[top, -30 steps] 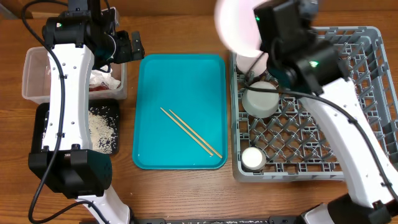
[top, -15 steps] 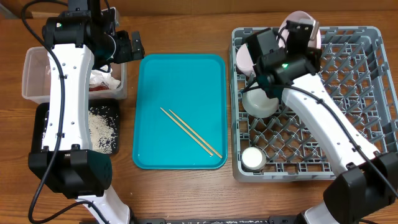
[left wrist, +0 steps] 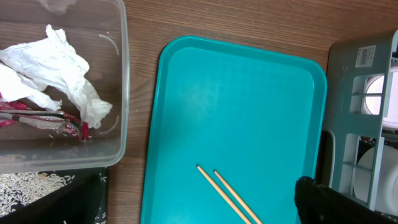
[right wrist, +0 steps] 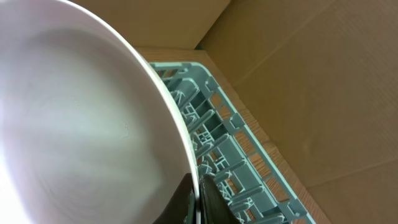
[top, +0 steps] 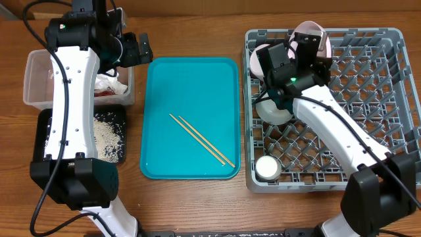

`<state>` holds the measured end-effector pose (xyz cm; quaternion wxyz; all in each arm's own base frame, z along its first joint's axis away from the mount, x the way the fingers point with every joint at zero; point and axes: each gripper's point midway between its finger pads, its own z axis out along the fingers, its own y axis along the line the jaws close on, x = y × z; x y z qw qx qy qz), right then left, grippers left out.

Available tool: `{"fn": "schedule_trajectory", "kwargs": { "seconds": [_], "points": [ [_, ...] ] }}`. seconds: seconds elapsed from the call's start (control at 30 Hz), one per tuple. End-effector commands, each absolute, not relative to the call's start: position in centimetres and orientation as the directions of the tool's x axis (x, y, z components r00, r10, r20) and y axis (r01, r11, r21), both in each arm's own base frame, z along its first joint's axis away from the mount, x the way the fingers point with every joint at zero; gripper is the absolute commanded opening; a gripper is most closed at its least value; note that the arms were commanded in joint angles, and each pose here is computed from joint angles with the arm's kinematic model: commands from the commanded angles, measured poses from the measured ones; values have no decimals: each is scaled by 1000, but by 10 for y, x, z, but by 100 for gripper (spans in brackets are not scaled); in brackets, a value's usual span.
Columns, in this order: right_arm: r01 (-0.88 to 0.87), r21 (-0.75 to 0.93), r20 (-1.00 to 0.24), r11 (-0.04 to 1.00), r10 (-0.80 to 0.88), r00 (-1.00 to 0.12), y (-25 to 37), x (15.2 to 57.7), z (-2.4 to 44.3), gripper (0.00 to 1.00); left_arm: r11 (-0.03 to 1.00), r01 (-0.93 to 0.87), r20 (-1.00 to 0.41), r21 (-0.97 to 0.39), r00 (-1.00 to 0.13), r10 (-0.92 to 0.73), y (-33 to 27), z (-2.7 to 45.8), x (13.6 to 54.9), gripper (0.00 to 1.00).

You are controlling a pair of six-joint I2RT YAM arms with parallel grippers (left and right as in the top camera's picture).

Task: Sort waste into correct bins and load items into the dishwasher
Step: 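Lift the pink plate and stand it upright in the rack's back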

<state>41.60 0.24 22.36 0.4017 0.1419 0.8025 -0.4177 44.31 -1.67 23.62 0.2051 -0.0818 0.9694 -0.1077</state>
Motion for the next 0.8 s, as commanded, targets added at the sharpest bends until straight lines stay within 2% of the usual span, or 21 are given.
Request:
{"fn": "schedule_trajectory", "kwargs": {
  "seconds": [0.0,0.13,0.17,0.2,0.3,0.53,0.6,0.7,0.77],
  "points": [
    [551,-580,-744,601,-116,-658,3,420,210,4,963,-99,-406,-251,-892,-198,-19,247,445,100],
    [556,-573,-750,602,-112,-652,4,422,209,6,963,-99,-406,-251,-892,-198,-19,247,445,100],
    [562,-564,-758,605,-109,-643,4,423,210,30,963,-99,-406,-251,-892,-198,-19,247,445,100],
    [567,-557,-764,607,-106,-637,5,424,211,43,963,-99,-406,-251,-892,-198,-19,247,445,100],
    [573,-534,-778,621,-95,-621,7,427,213,64,963,-99,-406,-251,-892,-198,-19,247,445,100],
    [510,-377,-810,773,-8,-586,25,428,245,79,963,-99,-406,-251,-892,-198,-19,247,445,100],
    [453,-236,-838,860,56,-543,38,420,282,100,963,-99,-406,-251,-892,-198,-19,247,445,100],
    [227,9,-827,974,135,-546,83,403,310,100,963,-99,-406,-251,-892,-198,-19,247,445,100],
    [-30,210,-773,977,147,-618,137,389,314,97,963,-99,-406,-251,-892,-198,-19,247,445,100]
  ]
}}
